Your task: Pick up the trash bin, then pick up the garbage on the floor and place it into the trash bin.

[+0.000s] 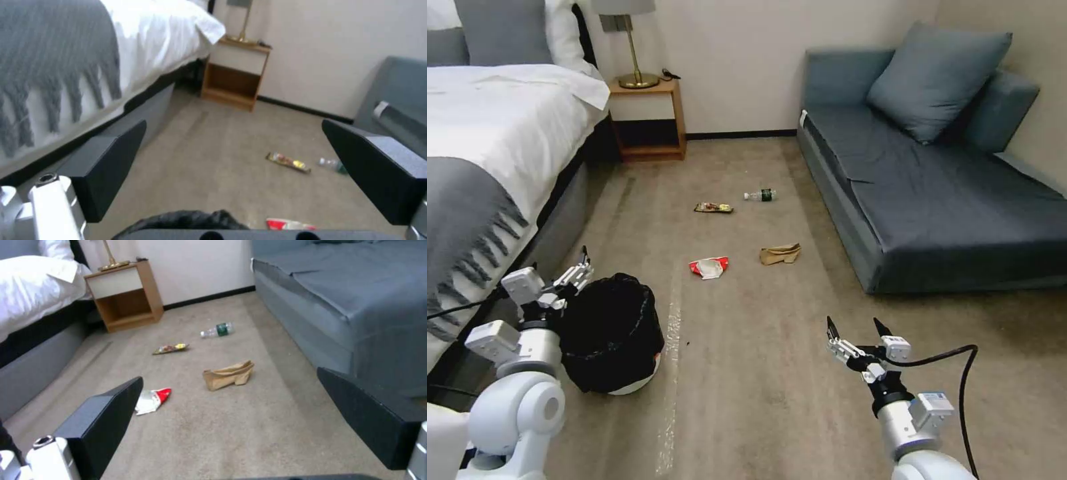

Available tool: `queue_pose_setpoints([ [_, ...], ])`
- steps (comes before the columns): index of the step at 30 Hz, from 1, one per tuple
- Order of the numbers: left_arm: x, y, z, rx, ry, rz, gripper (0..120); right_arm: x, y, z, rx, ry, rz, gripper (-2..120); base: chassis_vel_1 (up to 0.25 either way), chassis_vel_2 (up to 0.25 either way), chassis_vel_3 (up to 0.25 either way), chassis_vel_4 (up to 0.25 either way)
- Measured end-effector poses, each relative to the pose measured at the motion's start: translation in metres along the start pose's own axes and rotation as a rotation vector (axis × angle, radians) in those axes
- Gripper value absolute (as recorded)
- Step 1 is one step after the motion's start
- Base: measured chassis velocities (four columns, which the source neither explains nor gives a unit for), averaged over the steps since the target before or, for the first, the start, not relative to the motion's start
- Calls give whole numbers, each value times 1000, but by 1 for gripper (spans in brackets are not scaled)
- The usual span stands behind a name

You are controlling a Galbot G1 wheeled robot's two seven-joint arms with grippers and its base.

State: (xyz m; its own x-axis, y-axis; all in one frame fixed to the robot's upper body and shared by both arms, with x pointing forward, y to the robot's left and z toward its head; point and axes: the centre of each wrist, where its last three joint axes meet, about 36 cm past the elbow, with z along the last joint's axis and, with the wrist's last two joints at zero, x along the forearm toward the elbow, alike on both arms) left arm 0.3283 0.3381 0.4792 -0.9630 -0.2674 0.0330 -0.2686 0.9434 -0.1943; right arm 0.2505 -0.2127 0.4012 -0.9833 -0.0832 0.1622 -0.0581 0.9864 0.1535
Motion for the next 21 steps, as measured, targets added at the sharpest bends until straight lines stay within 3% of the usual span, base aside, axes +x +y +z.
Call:
queue_pose_setpoints([
  [2,-1,1,-2,3,28,-10,99,-1,0,1,0,-2,1,100,0,0,0,0],
  [6,-9,11,-7,-9,180,-40,100,-3,0,2,3,-9,2,100,0,0,0,0],
  [12,-18,28,-3,-74,270,-66,100,-4,-2,3,7,-11,5,100,0,0,0,0],
  [14,-25,41,1,-108,324,-83,100,-4,-2,5,4,-11,9,100,0,0,0,0],
  [19,-38,60,12,-107,391,-102,100,-7,0,8,-6,-12,11,100,0,0,0,0],
  [21,-47,70,25,-112,426,-127,100,-9,2,9,-13,-14,11,100,0,0,0,0],
])
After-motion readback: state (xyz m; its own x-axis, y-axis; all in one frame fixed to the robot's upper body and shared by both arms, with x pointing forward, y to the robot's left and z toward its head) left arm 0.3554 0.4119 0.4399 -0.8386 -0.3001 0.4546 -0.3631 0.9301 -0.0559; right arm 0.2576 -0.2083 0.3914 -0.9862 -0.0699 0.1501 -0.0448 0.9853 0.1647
